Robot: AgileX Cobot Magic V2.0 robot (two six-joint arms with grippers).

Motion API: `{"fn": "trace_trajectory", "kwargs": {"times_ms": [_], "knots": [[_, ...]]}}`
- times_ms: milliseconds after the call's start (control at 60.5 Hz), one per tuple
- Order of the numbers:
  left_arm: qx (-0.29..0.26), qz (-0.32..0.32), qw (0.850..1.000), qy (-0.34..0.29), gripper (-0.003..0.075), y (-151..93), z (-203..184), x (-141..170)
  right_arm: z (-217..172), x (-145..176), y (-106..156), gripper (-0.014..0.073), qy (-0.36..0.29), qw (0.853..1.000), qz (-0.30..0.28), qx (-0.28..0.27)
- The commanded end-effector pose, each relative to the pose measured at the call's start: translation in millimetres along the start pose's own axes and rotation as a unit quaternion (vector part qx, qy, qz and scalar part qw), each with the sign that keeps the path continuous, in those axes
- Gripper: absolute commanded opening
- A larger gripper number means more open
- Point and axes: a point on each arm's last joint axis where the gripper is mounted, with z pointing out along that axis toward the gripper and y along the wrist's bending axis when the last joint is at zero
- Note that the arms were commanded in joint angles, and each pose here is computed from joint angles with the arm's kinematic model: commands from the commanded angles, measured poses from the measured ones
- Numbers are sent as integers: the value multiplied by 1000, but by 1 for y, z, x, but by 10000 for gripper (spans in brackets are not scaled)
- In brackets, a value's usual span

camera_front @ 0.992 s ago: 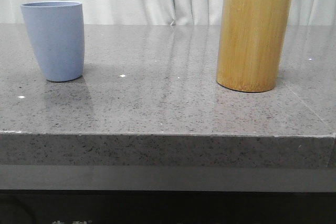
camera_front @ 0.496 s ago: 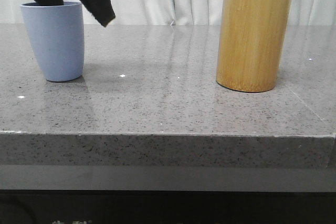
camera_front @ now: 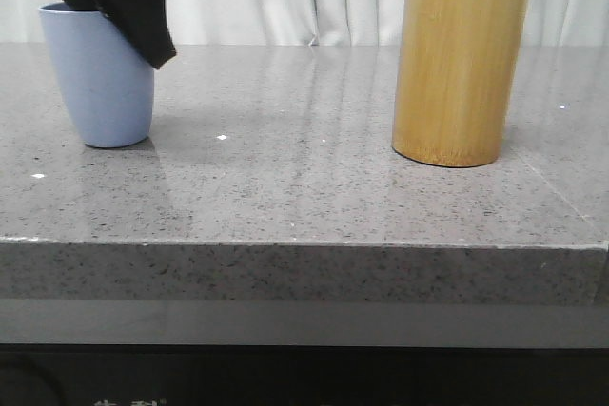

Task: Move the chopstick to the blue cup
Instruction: 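Lower the left gripper and grasp the light blue cup rim, then carry the blue cup with the left gripper next to the bamboo holder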

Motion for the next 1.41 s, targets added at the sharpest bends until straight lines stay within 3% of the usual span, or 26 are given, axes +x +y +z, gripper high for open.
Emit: {"fn": "trace_trajectory", "kwargs": {"times_ms": [0,298,579,876,1191,1306,1389], "knots": [[-2,-3,999,-50,-19,-3,-25,-7,-1,-16,0,631,-51,999,3,5],[35,-5,998,-43,-19,-15,-51,-13,-1,-16,0,631,-50,999,3,5],[67,61,994,-65,-19,-65,-69,-23,-1,-16,0,631,-50,999,3,5],[92,109,988,-50,-19,-110,-43,-43,-1,-15,0,631,-50,999,3,5],[96,117,988,-36,-15,-118,-32,-50,-1,-15,0,631,-49,999,3,5],[96,117,988,-38,44,-118,-32,-50,-1,-15,0,631,-49,999,3,5],[96,117,988,-38,138,-118,-32,-50,-1,-15,0,631,-49,999,3,5]]}}
